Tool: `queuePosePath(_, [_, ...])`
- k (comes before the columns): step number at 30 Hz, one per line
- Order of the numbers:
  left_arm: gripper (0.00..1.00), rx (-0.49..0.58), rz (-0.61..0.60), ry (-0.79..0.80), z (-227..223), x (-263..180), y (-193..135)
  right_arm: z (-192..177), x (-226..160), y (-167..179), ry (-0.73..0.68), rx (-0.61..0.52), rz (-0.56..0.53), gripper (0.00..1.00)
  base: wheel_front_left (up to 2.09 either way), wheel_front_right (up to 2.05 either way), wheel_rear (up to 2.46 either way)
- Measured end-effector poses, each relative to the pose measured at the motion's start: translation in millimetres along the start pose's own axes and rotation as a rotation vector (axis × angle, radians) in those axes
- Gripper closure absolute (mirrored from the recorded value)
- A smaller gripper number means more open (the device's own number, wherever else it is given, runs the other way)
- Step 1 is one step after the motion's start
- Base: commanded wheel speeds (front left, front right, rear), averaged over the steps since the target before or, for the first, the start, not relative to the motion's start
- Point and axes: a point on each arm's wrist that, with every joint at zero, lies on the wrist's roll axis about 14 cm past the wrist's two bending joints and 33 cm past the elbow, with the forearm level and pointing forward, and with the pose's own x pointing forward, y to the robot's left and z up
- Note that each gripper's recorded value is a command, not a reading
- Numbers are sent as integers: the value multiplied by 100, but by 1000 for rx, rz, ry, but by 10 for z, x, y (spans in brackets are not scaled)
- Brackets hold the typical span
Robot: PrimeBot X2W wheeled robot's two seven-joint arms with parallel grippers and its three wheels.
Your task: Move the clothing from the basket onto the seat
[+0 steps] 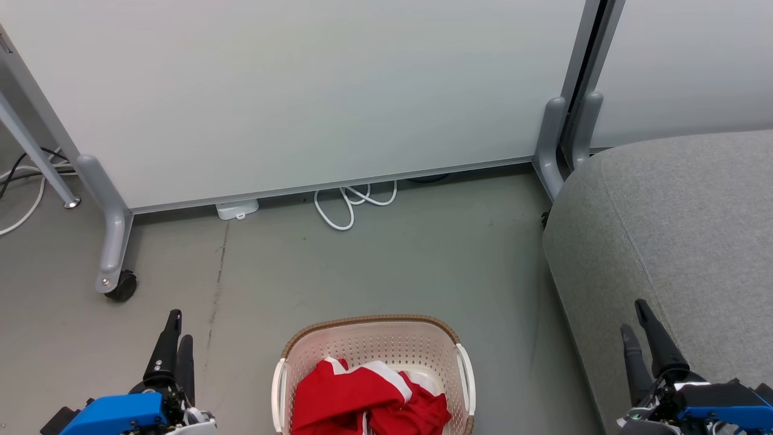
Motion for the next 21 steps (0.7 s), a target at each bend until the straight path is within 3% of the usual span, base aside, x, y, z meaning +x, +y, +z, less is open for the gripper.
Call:
queuePosePath(10, [0,41,8,-20,-19,-3,20,-72,-1,-4,-4,-44,-2,0,0,0,0])
queuePosePath(21, [0,217,13,-25,-63,21,-37,-65,8,-6,-21,-225,-8,0,0,0,0])
